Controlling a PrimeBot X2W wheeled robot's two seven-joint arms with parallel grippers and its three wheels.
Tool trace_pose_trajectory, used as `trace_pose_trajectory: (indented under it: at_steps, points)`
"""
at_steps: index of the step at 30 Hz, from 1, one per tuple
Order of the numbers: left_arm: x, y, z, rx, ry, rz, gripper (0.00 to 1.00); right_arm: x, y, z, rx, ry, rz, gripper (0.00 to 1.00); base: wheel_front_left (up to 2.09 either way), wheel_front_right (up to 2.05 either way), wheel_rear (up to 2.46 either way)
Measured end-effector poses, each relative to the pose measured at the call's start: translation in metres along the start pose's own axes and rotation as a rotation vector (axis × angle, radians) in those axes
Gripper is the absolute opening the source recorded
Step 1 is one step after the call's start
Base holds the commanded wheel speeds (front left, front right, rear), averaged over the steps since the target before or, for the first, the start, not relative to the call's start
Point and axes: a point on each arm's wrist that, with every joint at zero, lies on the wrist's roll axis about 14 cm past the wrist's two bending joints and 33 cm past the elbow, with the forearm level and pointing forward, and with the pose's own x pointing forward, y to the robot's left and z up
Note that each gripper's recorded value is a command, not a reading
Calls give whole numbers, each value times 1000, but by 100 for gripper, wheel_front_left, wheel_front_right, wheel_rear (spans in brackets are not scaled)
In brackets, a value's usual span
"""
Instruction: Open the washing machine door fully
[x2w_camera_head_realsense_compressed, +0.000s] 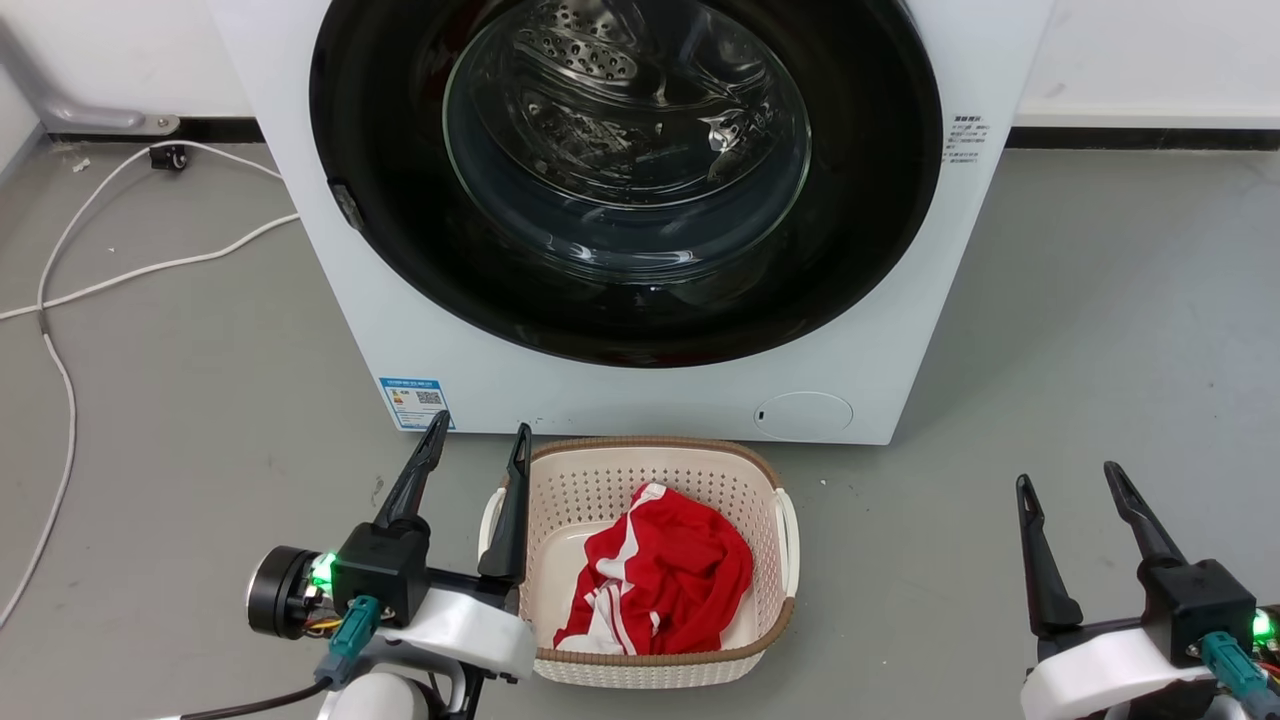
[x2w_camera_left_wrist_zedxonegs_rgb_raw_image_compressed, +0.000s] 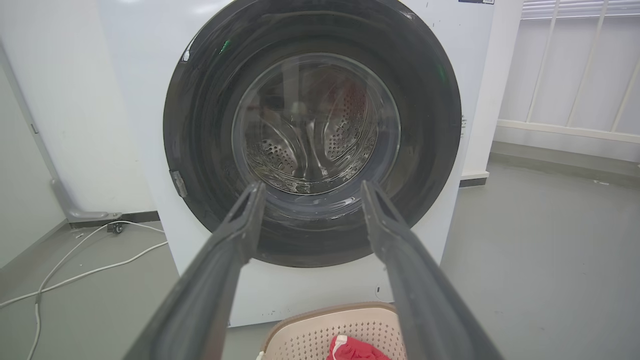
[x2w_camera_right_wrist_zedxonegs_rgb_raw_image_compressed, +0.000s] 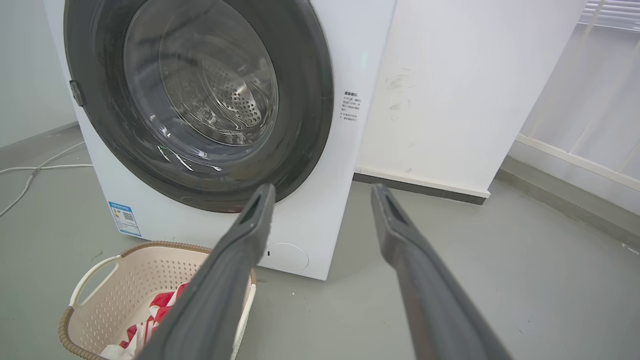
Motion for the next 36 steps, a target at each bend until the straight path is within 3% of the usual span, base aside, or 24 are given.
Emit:
trace_pose_trajectory:
  at_steps: [16, 17, 18, 29, 32, 36]
  points:
    - [-1, 1, -2, -9, 3, 6, 100, 1, 1, -1, 1, -3, 4, 100, 0, 0, 0]
    - [-1, 2, -2, -9, 3, 7, 100, 1, 1, -2, 6, -2, 4, 34, 0, 0, 0]
    - [-1, 2, -2, -9, 4, 7, 100, 1, 1, -2, 13, -2, 4, 0, 0, 0, 0]
    - [0, 2, -3, -12, 6, 7, 100, 2, 2, -2, 84, -16, 0, 0, 0, 0, 0]
    - [1, 2, -3, -12, 5, 8, 100, 3, -5, 3, 272, -63, -39, 0, 0, 0, 0]
    - [1, 2, -2, -12, 2, 7, 100, 4, -19, 11, 636, -147, -111, 0, 0, 0, 0]
